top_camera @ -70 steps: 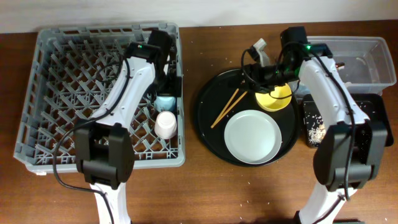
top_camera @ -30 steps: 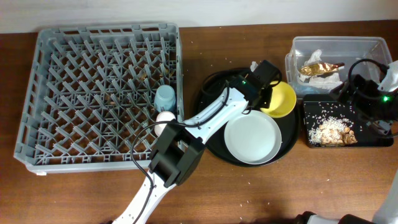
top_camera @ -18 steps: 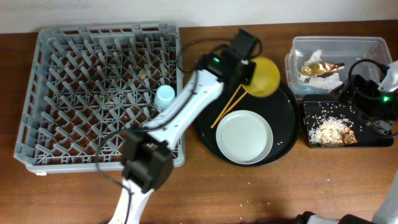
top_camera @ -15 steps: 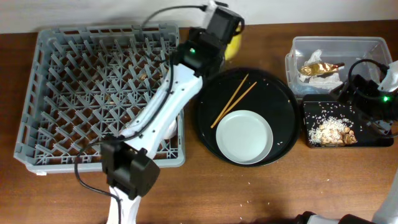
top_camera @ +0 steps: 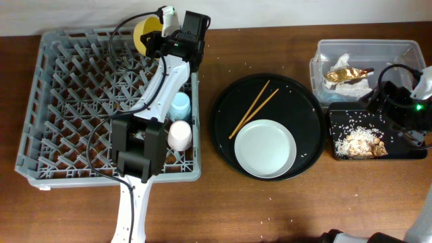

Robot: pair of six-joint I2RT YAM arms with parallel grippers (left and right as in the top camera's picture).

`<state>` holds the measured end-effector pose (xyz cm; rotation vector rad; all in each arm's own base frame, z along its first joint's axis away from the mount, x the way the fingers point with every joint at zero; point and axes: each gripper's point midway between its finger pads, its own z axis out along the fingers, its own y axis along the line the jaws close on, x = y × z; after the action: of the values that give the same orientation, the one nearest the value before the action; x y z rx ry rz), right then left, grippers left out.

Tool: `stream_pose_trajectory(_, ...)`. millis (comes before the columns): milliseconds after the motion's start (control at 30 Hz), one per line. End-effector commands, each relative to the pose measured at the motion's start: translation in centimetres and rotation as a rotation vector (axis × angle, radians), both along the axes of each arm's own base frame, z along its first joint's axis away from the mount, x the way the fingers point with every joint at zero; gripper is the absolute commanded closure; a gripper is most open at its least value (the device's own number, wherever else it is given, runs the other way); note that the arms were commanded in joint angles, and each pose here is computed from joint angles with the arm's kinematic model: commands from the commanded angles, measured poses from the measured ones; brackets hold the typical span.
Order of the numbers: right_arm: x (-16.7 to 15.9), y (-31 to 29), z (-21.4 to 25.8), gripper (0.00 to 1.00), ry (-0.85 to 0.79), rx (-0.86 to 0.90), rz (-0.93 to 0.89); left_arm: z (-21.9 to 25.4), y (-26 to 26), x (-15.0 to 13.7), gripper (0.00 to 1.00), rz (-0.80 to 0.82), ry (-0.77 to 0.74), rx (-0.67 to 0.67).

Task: Sort waste into correct bins and load items into the dishwasher rack
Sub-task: 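Place the yellow bowl in the rear of the rack with the left gripper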

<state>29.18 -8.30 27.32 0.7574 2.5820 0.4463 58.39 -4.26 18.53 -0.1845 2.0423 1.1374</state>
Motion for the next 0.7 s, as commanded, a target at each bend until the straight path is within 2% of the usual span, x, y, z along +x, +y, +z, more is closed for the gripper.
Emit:
stream_pose_trajectory(0, -0.2, -0.1, 0.2, 0.01, -0.005, -0.020, 0.004, -2.7, -2.0, 0.5, 1.00, -0.065, 0.081, 0.015)
stream_pose_trajectory(233, -0.2, -0.1, 0.2, 0.02, -0.006, -0.020, 0.004, -2.8, -8.0, -0.7, 0.99, -0.186, 0.132, 0.056)
stream_pose_trajectory(267, -0.2, -0.1, 0.2, 0.02, -0.006, -0.020, 0.004, -2.9, -8.6, -0.9, 0.93, -0.198, 0.138, 0.059)
stream_pose_trajectory(300, -0.2, -0.1, 0.2, 0.02, -0.005, -0.020, 0.004, -3.0, -9.1, -1.1, 0.82, -0.208, 0.150, 0.065)
stream_pose_trajectory(333, -0.2, -0.1, 0.2, 0.02, -0.006, -0.020, 0.004, -3.2, -9.4, -1.4, 0.64, -0.214, 0.166, 0.072)
stream_pose_trajectory(367, -0.2, -0.1, 0.2, 0.02, -0.006, -0.020, 0.004, -3.3, -9.5, -1.6, 0.51, -0.217, 0.177, 0.077)
stream_pose_trajectory(400, -0.2, -0.1, 0.2, 0.02, -0.005, -0.020, 0.004, -3.3, -9.6, -1.7, 0.43, -0.219, 0.185, 0.081)
stream_pose_trajectory(467, -0.2, -0.1, 0.2, 0.01, -0.006, -0.020, 0.004, -3.5, -10.3, -1.9, 0.34, -0.237, 0.196, 0.079)
stream_pose_trajectory(500, -0.2, -0.1, 0.2, 0.01, -0.005, -0.020, 0.004, -4.2, -12.0, -2.4, 0.34, -0.335, 0.279, 0.034)
stream_pose_trajectory(533, -0.2, -0.1, 0.2, 0.02, -0.006, -0.020, 0.004, -4.2, -13.9, -3.1, 0.34, -0.437, 0.330, -0.069)
stream_pose_trajectory(600, -0.2, -0.1, 0.2, 0.02, -0.006, -0.020, 0.004, -2.2, -17.1, -4.5, 0.30, -0.589, 0.340, -0.307)
stream_pose_trajectory(633, -0.2, -0.1, 0.2, 0.01, -0.006, -0.020, 0.004, -0.3, -20.0, -6.3, 0.28, -0.738, 0.375, -0.474)
stream_pose_trajectory(667, -0.2, -0.1, 0.2, 0.02, -0.006, -0.020, 0.004, 0.9, -21.3, -7.5, 0.28, -0.809, 0.394, -0.549)
